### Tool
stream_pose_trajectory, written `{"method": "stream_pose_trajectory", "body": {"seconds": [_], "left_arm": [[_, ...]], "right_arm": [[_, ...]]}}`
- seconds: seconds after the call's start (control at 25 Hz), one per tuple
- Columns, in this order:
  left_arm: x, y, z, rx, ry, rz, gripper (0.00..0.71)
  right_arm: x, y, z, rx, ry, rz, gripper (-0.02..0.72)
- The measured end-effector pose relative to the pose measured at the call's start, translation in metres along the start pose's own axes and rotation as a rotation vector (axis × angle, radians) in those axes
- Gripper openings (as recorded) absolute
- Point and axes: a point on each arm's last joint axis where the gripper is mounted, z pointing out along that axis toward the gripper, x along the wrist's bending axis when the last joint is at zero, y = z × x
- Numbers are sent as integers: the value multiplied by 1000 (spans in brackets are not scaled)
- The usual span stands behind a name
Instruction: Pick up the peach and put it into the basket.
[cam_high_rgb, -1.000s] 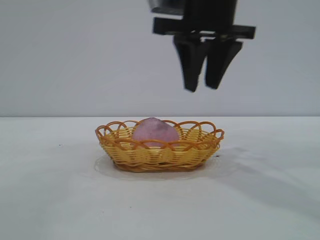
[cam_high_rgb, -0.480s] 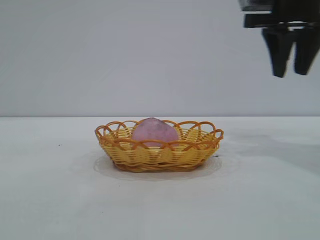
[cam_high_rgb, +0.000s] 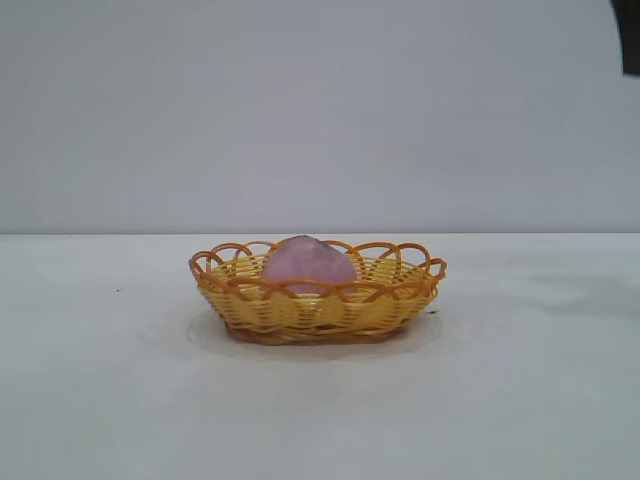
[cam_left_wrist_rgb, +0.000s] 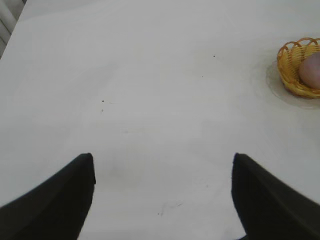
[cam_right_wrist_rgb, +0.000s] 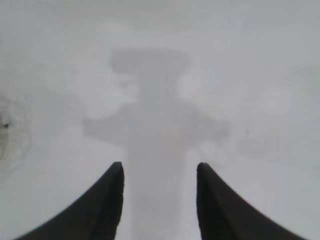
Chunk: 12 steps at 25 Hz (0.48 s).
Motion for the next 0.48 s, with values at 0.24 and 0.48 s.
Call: {"method": "stream_pose_trajectory", "body": {"seconds": [0.24, 0.48], "left_arm": [[0, 0, 0, 0, 0, 0, 529], [0, 0, 0, 0, 0, 0, 529]], "right_arm": [[0, -65, -31, -48, 2, 24, 271], [0, -140, -58, -163, 4, 39, 271]]}}
